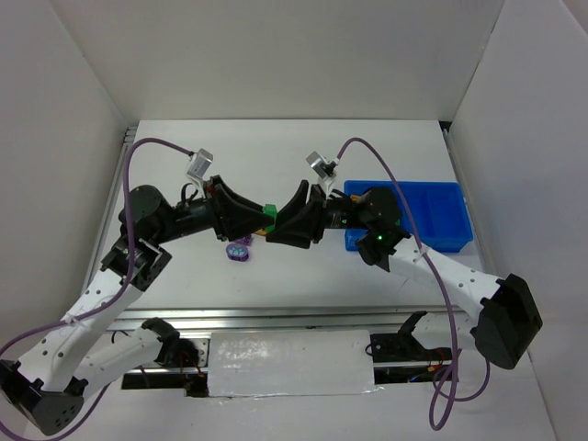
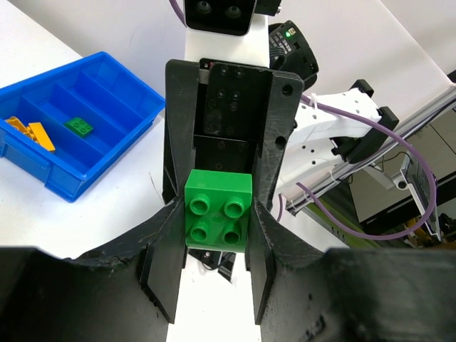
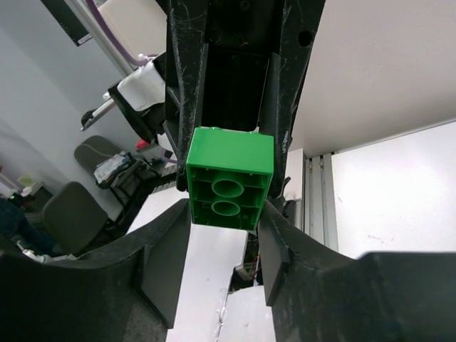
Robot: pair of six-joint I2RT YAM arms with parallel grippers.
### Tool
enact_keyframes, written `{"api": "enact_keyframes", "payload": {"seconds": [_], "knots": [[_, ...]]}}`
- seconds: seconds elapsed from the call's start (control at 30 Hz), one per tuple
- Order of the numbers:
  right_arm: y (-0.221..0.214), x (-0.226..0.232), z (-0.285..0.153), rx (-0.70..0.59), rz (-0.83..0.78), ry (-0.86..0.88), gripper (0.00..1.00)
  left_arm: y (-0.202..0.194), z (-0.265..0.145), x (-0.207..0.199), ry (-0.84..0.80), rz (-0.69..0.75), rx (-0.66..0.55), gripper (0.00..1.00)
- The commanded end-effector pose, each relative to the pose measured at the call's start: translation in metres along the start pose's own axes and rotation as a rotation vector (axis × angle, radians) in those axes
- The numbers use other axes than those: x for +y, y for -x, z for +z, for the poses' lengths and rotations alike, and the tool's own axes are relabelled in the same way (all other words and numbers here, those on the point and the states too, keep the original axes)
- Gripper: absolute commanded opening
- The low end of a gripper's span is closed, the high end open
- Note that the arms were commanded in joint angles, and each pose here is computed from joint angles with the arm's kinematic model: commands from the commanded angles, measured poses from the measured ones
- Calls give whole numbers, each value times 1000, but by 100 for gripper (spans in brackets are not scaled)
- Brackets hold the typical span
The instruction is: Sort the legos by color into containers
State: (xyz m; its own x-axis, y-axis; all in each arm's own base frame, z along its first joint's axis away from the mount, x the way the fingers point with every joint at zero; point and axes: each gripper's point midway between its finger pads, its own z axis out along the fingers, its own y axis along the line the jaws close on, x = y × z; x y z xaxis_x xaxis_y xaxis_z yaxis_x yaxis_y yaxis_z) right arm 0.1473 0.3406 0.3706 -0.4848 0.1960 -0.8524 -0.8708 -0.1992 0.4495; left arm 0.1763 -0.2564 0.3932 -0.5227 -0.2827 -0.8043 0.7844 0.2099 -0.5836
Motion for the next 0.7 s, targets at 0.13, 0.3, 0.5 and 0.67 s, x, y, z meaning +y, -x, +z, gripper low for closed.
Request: {"api": "enact_keyframes", "payload": {"seconds": [0.13, 0.3, 0.5, 0.67], "knots": [[12, 9, 4, -37, -43, 18, 61, 14, -4, -23, -70, 46, -42, 0], [17, 9, 5, -48, -51, 17, 62, 12, -4, -21, -66, 42, -34, 0], [24, 11, 6, -64, -64, 11, 59, 9, -4, -20, -70, 39, -26, 0], [27, 8, 7, -80, -65, -8, 51, 7, -4, -19, -68, 38, -22, 0]]}}
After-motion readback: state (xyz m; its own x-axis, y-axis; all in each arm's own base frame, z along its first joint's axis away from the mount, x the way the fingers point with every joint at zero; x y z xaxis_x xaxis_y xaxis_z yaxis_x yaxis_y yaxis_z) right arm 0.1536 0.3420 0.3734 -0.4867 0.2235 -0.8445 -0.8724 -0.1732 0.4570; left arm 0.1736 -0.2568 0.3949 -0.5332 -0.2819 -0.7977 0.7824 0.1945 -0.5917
